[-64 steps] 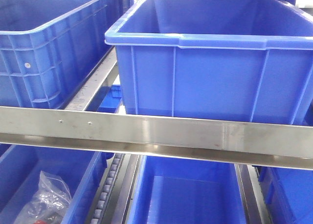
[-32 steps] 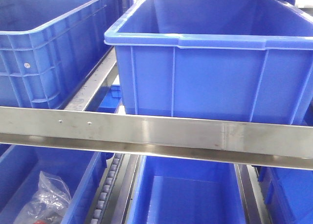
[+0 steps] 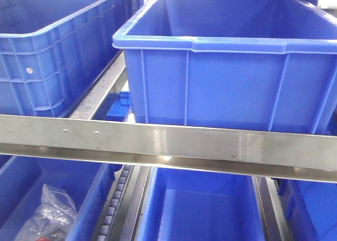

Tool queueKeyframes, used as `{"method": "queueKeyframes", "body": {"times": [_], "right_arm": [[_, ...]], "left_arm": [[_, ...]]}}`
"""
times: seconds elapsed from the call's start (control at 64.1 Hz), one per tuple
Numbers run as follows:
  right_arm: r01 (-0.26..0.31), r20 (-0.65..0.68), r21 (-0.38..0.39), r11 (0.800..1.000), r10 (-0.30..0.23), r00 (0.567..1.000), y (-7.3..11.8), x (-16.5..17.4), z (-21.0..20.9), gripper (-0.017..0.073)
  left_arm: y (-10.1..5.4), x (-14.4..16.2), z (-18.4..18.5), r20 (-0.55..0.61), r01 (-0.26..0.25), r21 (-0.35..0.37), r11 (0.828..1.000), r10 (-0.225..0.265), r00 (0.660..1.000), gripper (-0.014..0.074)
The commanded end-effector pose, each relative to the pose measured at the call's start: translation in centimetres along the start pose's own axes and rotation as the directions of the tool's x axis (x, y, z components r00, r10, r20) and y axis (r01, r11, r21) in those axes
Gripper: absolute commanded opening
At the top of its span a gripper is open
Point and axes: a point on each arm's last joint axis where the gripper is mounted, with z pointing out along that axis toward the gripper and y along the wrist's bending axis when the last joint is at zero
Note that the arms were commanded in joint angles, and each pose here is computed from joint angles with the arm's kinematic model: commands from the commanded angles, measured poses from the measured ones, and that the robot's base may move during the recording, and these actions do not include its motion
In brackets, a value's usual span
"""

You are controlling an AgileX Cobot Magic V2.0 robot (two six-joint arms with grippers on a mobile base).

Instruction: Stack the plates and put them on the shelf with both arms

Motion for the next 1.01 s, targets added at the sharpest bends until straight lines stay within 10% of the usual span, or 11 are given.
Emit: {"method": "queueKeyframes", "body": {"times": [0.0,0.998], "right_arm": [[0.011,0.093,-0.026,1.000,-0.009,0.996,0.20,-0.74,-0.16,0.0055],[0.011,0.093,-0.026,1.000,-0.009,0.996,0.20,-0.74,-0.16,0.0055]], "left_arm": [[-0.13,-0.91,-0.20,0.117,0.014,0.019,1.000,-0.016,0.993,0.0087],[-0.15,-1.10,-0.22,0.137,0.039,0.026,0.999,-0.043,0.990,0.0087]]}}
